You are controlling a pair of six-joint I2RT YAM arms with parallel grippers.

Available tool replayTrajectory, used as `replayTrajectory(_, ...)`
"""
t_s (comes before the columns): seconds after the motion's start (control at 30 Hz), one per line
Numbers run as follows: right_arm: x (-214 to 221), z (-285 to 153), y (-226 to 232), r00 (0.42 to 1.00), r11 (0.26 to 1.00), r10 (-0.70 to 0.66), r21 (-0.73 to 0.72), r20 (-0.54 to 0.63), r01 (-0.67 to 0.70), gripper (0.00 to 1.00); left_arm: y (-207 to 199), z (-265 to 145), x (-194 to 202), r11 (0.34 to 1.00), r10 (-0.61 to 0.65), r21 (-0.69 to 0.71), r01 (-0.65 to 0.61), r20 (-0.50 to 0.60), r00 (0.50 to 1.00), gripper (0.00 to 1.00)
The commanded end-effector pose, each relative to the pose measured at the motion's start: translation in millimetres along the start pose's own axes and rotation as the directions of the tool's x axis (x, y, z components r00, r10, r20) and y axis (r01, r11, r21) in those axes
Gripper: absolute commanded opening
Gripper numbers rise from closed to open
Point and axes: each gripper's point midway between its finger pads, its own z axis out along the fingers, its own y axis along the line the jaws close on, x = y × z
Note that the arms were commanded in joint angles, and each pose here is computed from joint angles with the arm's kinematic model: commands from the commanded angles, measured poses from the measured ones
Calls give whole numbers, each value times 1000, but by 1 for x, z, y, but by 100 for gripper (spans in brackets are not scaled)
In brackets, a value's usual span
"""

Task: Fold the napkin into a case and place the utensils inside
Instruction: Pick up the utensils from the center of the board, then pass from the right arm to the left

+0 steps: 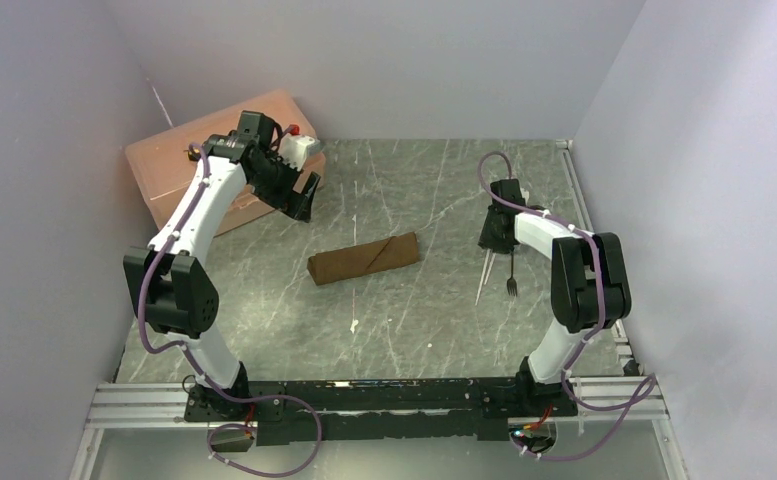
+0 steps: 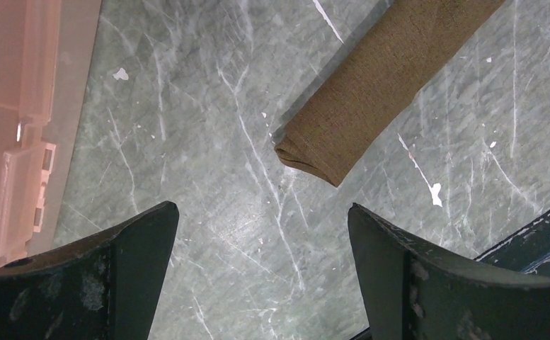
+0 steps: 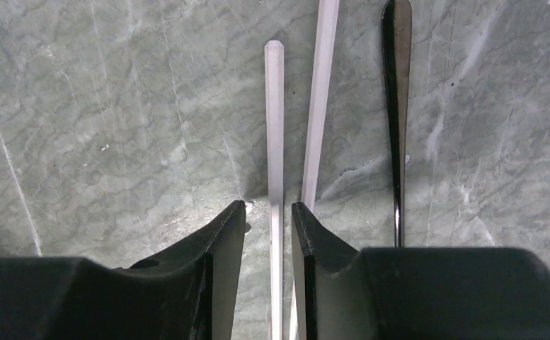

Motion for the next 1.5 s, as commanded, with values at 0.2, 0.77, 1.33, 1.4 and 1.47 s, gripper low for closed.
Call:
replayTrajectory(0.2,1,8,17,1000,998,-4,-62,-15,3,29,0,-8,-11,1000,29,2,-29,46,999,95)
replayTrajectory(0.77,-27,-27,95,971,934,-206,-272,117,231,0,-16,8,-38,976,106,179,-125,111,988,95)
replayTrajectory(1.33,-11,-233,281,840,290,-414,-824,350,487,0,-70,-66,-109,213,944,-564,-798,330,19,95)
replayTrajectory(1.4,-4,-241,287,828,255,-438,-834,351,489,0,-85,-71,-105,101,954,-641,-761,280,-110,95)
replayTrajectory(1.47,2,-244,290,820,241,-457,-839,345,488,0,-92,-76,-102,25,953,-702,-711,231,-195,95)
